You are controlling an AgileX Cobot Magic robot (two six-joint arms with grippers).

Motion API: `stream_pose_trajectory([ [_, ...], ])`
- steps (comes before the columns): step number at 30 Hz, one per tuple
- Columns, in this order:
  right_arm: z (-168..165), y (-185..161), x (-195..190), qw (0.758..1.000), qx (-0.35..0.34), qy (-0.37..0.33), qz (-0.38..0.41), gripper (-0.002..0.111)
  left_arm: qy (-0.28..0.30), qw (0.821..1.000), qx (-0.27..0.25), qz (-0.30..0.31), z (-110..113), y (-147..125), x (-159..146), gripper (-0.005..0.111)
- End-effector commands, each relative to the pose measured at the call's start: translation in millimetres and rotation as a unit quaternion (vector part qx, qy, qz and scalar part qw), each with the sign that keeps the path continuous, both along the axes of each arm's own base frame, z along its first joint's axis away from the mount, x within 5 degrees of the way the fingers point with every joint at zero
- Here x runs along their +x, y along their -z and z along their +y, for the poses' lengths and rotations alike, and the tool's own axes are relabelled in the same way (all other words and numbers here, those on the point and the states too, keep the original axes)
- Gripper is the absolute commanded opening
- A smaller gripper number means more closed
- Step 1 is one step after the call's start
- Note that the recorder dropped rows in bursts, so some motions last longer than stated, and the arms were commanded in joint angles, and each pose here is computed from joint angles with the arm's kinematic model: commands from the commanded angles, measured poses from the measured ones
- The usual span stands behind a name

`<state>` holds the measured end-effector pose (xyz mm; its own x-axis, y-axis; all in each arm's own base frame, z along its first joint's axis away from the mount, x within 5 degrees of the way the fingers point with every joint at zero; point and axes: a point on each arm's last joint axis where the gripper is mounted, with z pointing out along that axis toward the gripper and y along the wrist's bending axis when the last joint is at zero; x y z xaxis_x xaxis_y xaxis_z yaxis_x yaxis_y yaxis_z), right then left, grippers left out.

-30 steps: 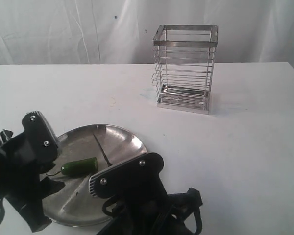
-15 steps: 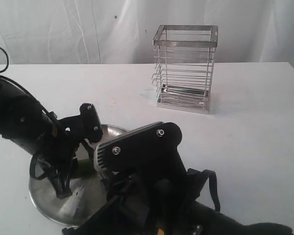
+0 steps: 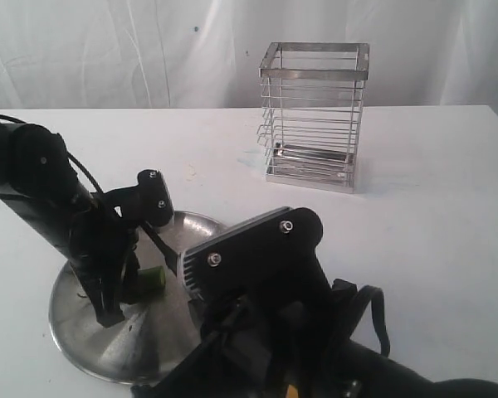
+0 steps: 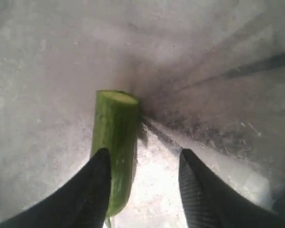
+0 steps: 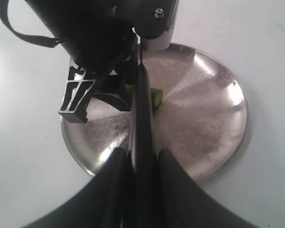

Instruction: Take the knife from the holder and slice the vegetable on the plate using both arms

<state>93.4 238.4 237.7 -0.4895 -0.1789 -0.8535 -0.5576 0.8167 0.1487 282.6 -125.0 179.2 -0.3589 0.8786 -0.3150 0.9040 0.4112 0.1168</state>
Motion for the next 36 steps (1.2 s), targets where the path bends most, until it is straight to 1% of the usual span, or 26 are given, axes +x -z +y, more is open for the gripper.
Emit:
stream_pose_trajectory([
  [1,-8,0,7,0.999,-0.004,0.040,-0.008,0.000,0.006,0.999,0.007,0.034,0,14,-1,0.049],
  [3,-8,0,7,0.999,-0.004,0.038,-0.010,0.000,0.007,0.999,0.011,0.043,0,21,-1,0.049],
  [8,-8,-1,7,0.999,-0.005,0.036,-0.012,0.000,0.000,0.999,0.013,0.030,2,32,-2,0.049],
  [9,-8,-1,7,0.999,-0.005,0.036,-0.012,0.000,-0.001,0.999,0.014,0.032,2,34,-2,0.047],
  [11,-8,-1,7,0.999,-0.005,0.036,-0.012,0.000,-0.011,0.999,0.014,0.044,3,35,-4,0.039],
  [13,-8,-1,7,0.999,-0.005,0.036,-0.012,0.000,-0.037,0.998,0.009,0.054,3,35,-5,0.030],
  [15,-8,-1,7,0.999,-0.005,0.036,-0.012,0.000,-0.081,0.994,0.001,0.067,3,35,-5,0.024],
  [17,-8,-1,7,0.999,-0.006,0.035,-0.013,0.000,-0.135,0.987,-0.009,0.084,3,35,-6,0.024],
  [18,-8,-1,7,0.999,-0.007,0.034,-0.014,0.000,-0.150,0.984,-0.011,0.091,2,34,-6,0.024],
  [20,-8,-1,7,0.999,-0.011,0.031,-0.017,0.000,-0.156,0.981,-0.006,0.112,2,33,-8,0.024],
  [22,-8,-1,7,0.999,-0.011,0.030,-0.017,0.000,-0.150,0.981,0.004,0.126,3,33,-11,0.025],
  [24,-7,0,6,1.000,-0.010,0.026,-0.014,0.000,-0.137,0.982,0.019,0.127,6,33,-13,0.033],
  [25,-7,0,6,1.000,-0.010,0.023,-0.012,0.000,-0.118,0.986,0.028,0.114,8,29,-12,0.046],
  [26,-7,0,6,1.000,-0.010,0.023,-0.013,0.000,-0.109,0.988,0.027,0.108,8,27,-12,0.051],
  [27,-7,0,6,1.000,-0.010,0.023,-0.013,0.000,-0.077,0.992,0.031,0.100,8,23,-14,0.060],
  [28,-7,0,6,1.000,-0.010,0.022,-0.012,0.000,-0.059,0.992,0.036,0.101,9,22,-15,0.060],
  [29,-7,0,6,1.000,-0.010,0.022,-0.012,0.000,-0.020,0.993,0.057,0.102,11,23,-17,0.059],
  [30,-6,0,6,1.000,-0.009,0.020,-0.011,0.000,-0.013,0.993,0.064,0.097,12,23,-16,0.058],
  [32,-5,1,4,1.000,-0.008,0.013,-0.006,0.000,-0.018,0.995,0.079,0.062,15,22,-10,0.058],
  [36,-5,1,4,1.000,-0.008,0.012,-0.005,0.000,-0.013,0.997,0.073,0.021,14,20,-3,0.057],
])
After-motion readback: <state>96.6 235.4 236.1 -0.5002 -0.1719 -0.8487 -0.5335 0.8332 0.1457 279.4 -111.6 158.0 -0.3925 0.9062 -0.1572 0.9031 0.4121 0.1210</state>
